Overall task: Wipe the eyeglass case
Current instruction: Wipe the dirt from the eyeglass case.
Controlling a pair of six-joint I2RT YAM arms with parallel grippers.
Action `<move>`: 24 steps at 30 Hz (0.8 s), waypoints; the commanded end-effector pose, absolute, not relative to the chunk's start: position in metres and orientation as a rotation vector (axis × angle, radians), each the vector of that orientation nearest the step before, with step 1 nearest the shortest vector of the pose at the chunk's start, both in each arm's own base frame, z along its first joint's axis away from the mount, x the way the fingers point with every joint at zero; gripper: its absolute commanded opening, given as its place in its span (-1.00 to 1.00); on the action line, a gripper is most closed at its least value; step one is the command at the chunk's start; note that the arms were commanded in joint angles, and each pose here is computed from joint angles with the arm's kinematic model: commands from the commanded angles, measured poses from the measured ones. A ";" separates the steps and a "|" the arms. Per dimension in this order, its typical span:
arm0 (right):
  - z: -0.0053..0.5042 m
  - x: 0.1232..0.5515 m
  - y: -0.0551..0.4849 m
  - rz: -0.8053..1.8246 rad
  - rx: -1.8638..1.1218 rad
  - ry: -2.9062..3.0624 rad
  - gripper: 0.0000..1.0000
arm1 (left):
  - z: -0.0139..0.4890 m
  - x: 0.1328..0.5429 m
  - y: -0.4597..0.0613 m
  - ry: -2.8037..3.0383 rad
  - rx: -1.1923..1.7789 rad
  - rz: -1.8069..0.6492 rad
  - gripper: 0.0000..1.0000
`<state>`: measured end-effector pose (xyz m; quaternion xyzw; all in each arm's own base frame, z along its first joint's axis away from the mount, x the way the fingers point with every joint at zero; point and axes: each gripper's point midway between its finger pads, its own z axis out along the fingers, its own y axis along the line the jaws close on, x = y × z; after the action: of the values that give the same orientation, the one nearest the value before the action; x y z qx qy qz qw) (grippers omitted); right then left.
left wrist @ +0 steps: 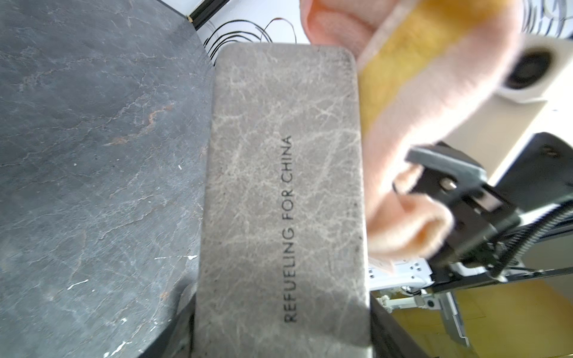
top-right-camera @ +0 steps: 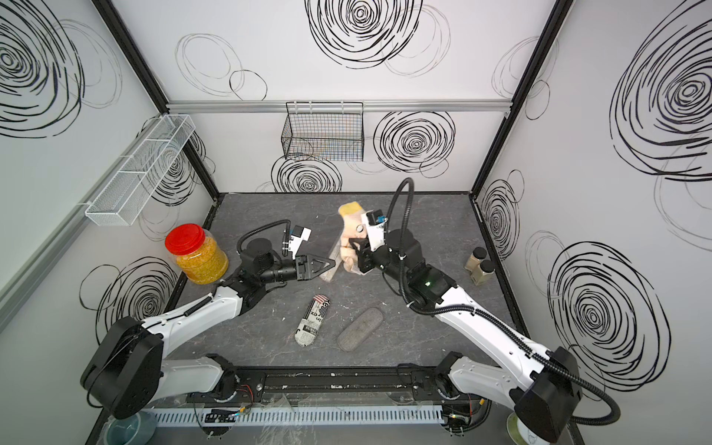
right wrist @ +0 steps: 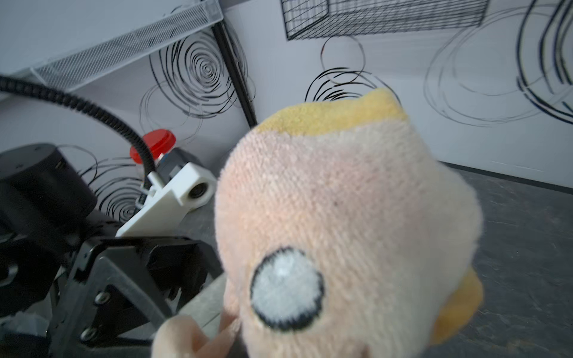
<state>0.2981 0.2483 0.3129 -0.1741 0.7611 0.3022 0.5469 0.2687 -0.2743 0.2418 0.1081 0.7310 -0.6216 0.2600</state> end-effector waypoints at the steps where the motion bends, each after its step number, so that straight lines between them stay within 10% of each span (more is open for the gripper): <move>1: 0.371 0.308 0.225 0.873 -0.256 1.653 -0.82 | 0.317 0.257 -0.268 1.712 0.408 -1.757 0.11; 13: 0.427 0.274 0.258 1.444 -0.413 1.423 -0.79 | 0.393 0.266 -0.255 1.439 0.214 -1.957 0.12; 24: 0.376 0.228 0.311 1.464 -0.670 1.568 -0.79 | 0.384 0.268 -0.258 1.501 0.226 -1.900 0.13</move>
<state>0.2375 0.3056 0.3803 -0.2431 0.6321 0.5912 0.4379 0.2783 -0.2644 0.3490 0.0493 0.6166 -0.7260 0.3003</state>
